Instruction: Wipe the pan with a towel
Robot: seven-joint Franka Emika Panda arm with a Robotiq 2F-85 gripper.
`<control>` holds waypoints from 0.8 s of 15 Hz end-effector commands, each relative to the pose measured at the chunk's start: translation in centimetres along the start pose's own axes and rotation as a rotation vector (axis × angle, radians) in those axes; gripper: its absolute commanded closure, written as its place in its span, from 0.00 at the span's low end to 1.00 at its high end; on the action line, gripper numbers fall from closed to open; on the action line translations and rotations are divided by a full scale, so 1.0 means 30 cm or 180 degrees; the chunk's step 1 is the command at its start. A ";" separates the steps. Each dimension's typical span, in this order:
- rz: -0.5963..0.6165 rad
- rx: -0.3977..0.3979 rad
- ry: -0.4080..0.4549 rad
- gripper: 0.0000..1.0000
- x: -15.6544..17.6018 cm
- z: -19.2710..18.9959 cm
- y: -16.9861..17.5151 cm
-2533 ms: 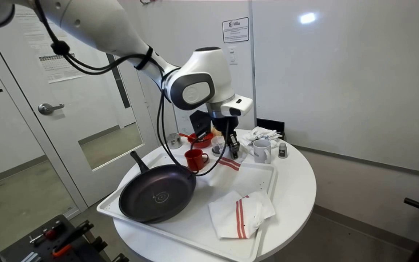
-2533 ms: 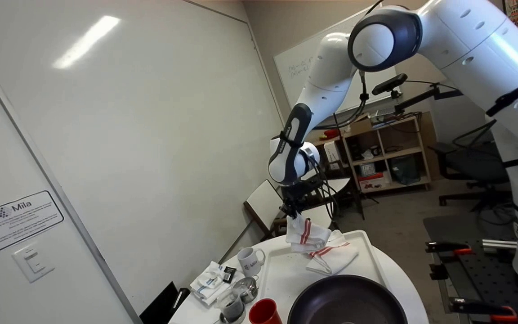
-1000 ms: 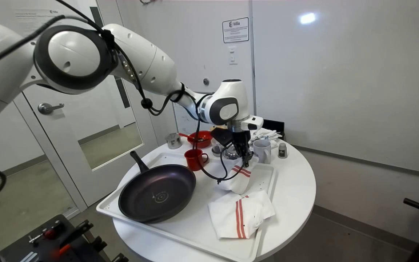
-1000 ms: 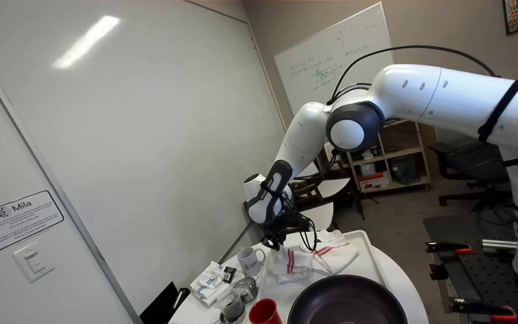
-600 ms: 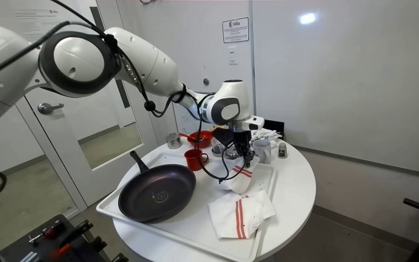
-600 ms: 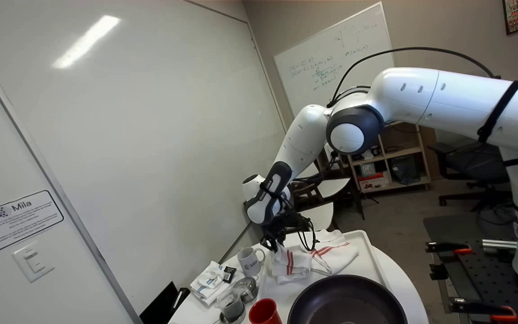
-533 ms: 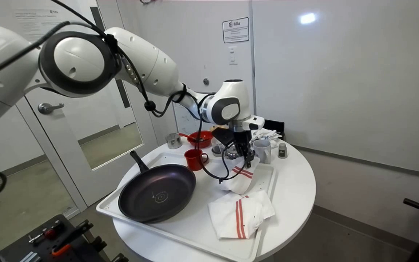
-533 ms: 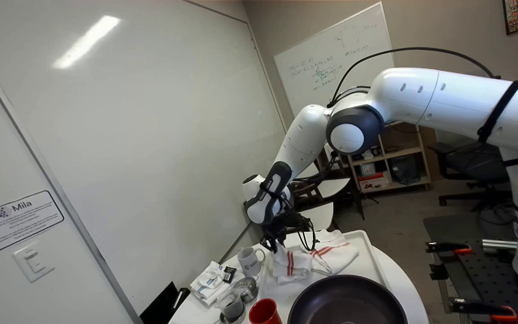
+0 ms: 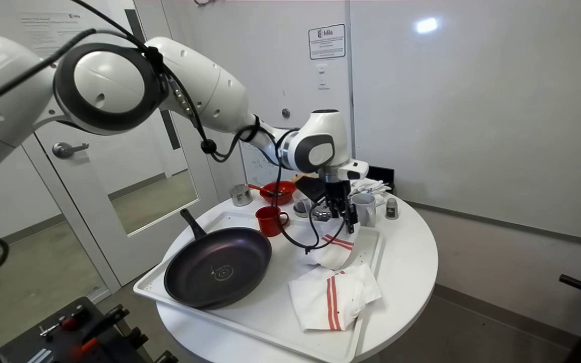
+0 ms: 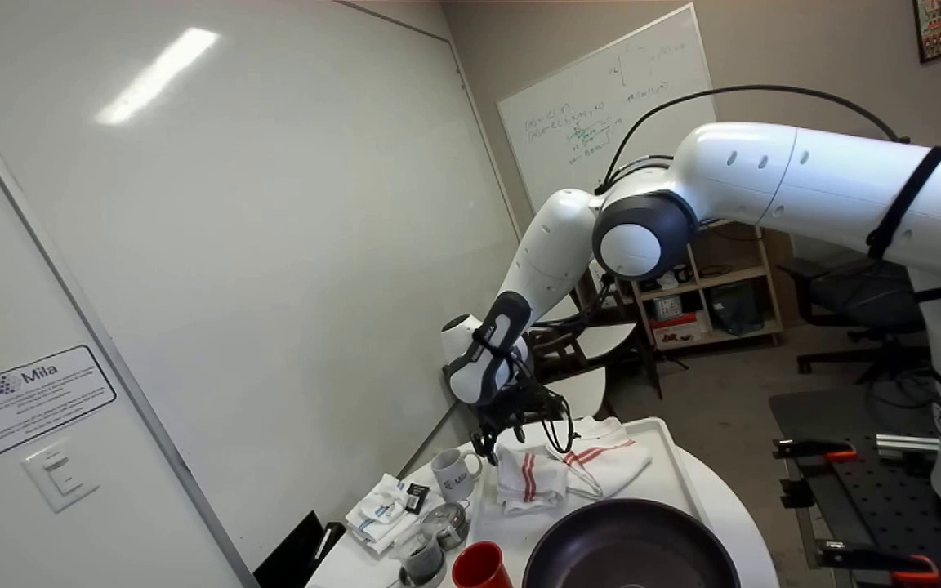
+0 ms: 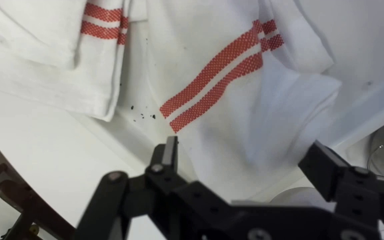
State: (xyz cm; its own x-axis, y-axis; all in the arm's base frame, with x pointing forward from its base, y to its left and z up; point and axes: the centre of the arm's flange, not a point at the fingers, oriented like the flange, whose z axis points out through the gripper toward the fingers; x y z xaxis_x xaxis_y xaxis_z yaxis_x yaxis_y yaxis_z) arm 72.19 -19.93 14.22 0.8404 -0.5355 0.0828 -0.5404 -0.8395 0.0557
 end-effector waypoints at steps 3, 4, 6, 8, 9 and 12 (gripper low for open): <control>-0.0017 -0.0066 0.0029 0.00 -0.018 -0.063 0.022; -0.0019 -0.0071 0.0041 0.00 -0.021 -0.073 0.025; -0.0031 -0.0063 0.0071 0.00 -0.031 -0.094 0.029; -0.0046 -0.0069 0.0087 0.00 -0.045 -0.119 0.035; -0.0050 -0.0067 0.0077 0.00 -0.055 -0.137 0.040; -0.0128 -0.0064 0.0056 0.00 -0.099 -0.206 0.061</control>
State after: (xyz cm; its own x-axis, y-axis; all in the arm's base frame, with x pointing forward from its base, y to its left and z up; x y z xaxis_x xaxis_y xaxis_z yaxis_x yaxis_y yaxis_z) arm 71.57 -20.25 17.53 0.8462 -0.5228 0.1032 -0.5304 -0.8451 0.0675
